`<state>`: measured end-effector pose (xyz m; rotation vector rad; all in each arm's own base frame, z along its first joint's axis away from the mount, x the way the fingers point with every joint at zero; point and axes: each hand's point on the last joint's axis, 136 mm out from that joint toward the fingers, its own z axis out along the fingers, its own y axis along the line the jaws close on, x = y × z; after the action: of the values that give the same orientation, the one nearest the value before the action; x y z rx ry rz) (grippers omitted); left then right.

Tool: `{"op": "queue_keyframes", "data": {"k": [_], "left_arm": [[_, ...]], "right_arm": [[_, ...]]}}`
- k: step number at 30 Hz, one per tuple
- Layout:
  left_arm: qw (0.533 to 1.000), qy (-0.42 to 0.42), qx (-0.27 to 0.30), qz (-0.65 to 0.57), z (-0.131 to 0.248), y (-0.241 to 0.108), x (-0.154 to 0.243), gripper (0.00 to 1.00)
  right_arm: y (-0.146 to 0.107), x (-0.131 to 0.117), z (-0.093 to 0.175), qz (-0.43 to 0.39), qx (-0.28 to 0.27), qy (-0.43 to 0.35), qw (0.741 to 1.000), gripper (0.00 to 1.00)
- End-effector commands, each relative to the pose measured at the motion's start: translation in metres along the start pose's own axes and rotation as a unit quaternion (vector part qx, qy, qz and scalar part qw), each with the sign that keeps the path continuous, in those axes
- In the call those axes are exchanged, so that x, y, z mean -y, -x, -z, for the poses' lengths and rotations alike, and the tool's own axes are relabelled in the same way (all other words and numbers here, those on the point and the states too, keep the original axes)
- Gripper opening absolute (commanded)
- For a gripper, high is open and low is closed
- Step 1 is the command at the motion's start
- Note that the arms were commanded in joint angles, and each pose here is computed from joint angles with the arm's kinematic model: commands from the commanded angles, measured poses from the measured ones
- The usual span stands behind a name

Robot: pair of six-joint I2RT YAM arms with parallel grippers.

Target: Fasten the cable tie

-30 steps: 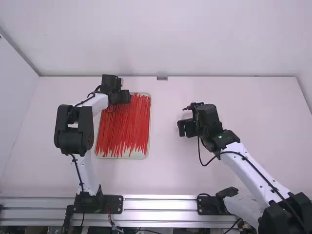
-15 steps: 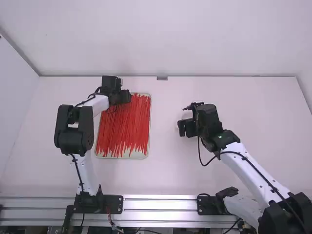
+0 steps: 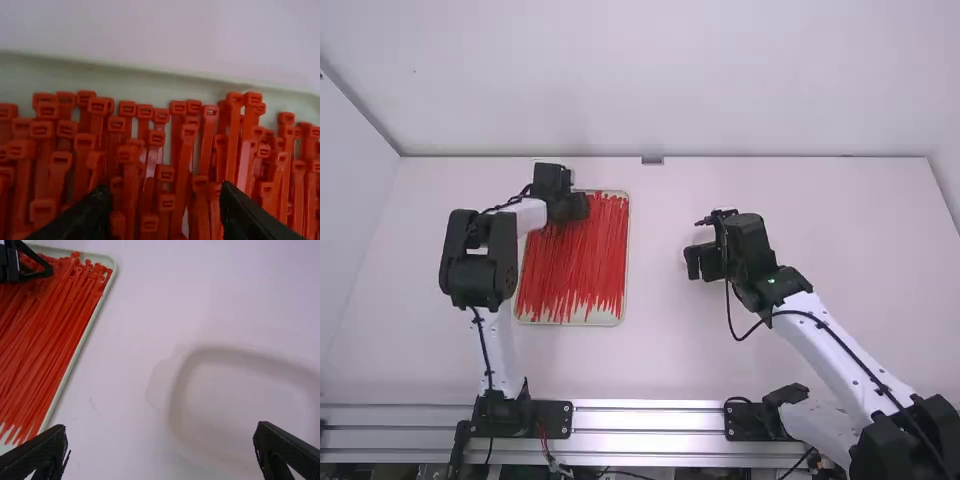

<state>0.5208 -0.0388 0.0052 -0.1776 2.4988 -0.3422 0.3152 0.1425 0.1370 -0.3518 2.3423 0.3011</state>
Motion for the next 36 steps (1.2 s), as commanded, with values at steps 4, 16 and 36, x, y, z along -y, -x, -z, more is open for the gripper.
{"op": "queue_keyframes", "data": {"k": [4, 16, 36], "left_arm": [[1.0, 0.014, -0.009, 0.006, -0.002, -0.007, -0.007, 0.54], [0.999, 0.033, -0.012, 0.018, -0.001, -0.009, -0.014, 0.26], [0.999, 0.03, -0.02, 0.025, 0.015, 0.021, -0.002, 0.02]], "right_arm": [[0.019, -0.005, 0.004, 0.003, 0.022, 0.006, 1.0, 0.99], [0.019, -0.005, 0.004, 0.003, 0.021, 0.007, 1.0, 0.99], [0.018, -0.005, 0.004, 0.001, 0.02, 0.007, 1.0, 0.99]]}}
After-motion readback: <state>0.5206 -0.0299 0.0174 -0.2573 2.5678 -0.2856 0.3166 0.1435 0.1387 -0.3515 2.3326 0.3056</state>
